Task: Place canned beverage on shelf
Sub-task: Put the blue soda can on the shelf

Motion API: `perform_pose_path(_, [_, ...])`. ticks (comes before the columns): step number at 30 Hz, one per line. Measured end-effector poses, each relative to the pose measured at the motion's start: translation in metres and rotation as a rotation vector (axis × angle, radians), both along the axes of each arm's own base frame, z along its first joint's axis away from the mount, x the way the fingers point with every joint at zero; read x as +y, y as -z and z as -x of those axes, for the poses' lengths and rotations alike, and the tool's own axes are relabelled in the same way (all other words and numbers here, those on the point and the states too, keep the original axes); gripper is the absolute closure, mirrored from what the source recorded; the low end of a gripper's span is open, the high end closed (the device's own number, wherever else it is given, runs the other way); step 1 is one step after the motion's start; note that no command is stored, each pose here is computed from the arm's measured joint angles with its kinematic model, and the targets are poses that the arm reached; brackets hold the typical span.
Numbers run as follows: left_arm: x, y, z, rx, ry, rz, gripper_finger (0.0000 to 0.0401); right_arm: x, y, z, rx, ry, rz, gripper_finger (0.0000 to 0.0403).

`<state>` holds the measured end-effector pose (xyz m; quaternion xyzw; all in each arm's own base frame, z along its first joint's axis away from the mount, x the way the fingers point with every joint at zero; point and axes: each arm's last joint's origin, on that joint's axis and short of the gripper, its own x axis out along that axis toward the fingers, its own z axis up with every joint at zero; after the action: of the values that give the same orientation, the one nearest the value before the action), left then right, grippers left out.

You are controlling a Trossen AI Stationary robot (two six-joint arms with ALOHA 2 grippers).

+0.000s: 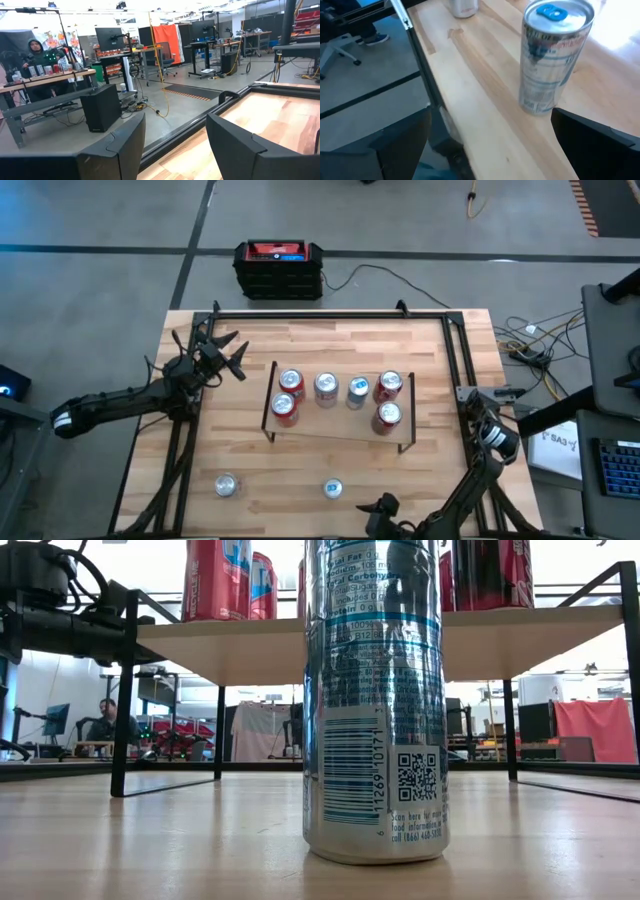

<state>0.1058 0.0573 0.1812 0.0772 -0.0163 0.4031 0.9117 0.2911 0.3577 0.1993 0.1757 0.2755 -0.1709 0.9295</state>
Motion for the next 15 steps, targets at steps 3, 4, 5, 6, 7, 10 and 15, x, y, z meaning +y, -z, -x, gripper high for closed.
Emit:
perform_pose_path(3, [0.0,0.0,0.0,0.0,0.0,0.0,0.0206,-0.003,0.0,-0.004,-0.001,0.011,0.001,0.0003])
perform_pose_path(4, [0.0,0.0,0.0,0.0,0.0,0.0,0.0206,-0.004,0.0,-0.005,-0.002,0.014,0.0,0.0003])
perform_pose_path(5, [0.0,0.0,0.0,0.0,0.0,0.0,0.0206,-0.005,0.0,-0.006,-0.002,0.014,0.003,0.0003])
perform_pose_path(6, [0.0,0.0,0.0,0.0,0.0,0.0,0.0206,-0.006,0.0,-0.007,-0.001,0.015,0.007,0.0003])
perform_pose_path(7, [0.0,0.0,0.0,0.0,0.0,0.0,0.0206,-0.006,0.0,-0.007,-0.006,0.018,0.016,0.0003])
perform_pose_path(10, [0.0,0.0,0.0,0.0,0.0,0.0,0.0206,-0.008,-0.005,-0.008,-0.028,0.018,0.056,0.0003])
perform_pose_path(15, [0.0,0.0,0.0,0.0,0.001,0.0,0.0206,-0.017,-0.028,0.011,-0.057,0.036,0.179,0.0003])
